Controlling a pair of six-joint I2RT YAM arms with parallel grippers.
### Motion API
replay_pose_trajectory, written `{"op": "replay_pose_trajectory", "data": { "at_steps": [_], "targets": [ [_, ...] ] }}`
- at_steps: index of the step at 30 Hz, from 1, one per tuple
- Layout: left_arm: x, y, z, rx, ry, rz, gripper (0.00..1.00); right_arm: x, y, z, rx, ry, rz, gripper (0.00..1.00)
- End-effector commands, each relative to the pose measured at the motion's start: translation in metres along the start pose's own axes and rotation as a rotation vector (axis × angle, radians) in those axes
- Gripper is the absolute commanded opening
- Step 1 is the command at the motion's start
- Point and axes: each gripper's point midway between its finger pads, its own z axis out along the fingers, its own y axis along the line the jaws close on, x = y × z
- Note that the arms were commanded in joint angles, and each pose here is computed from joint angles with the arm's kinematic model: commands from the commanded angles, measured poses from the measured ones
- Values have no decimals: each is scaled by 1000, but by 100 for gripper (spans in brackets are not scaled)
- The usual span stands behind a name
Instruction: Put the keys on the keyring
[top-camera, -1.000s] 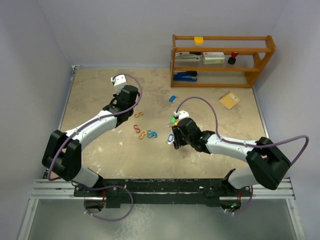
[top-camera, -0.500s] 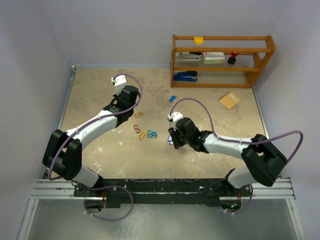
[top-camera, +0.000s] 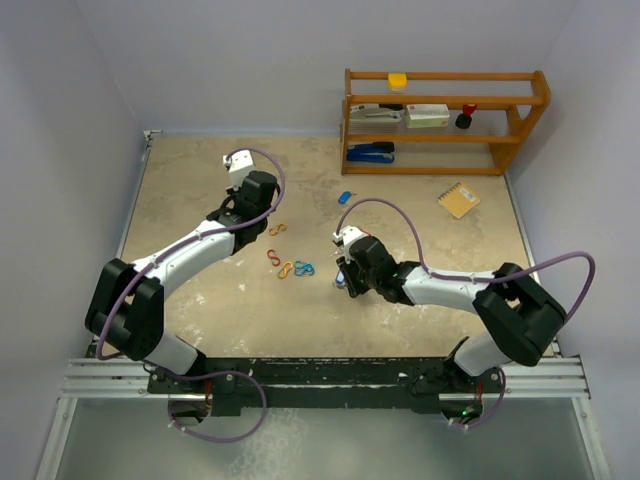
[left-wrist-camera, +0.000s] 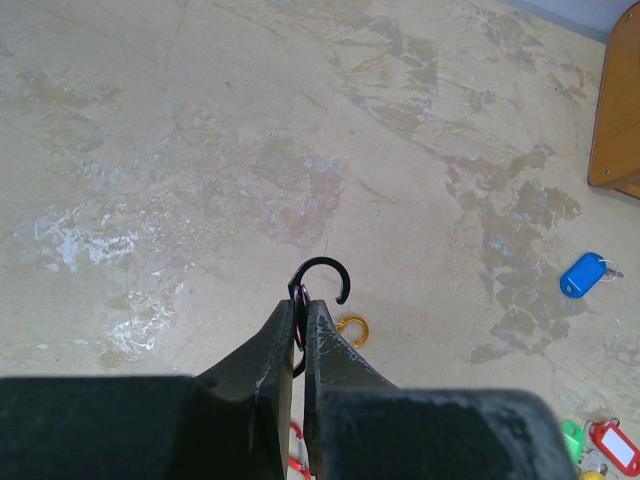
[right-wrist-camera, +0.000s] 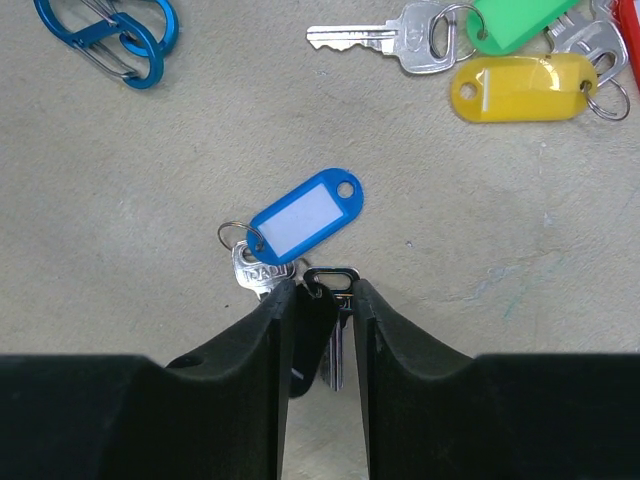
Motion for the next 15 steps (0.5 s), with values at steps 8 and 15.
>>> {"op": "replay_pose_trajectory", "data": {
  "at_steps": [8,15],
  "targets": [
    [-8,-3,1,1,-26,6,0,-16,7,3,-26,-43,-17,13],
    [-6,-5,1,8,-22,5,0,-25,4,-7,-10,-81,-12,2]
  ]
}}
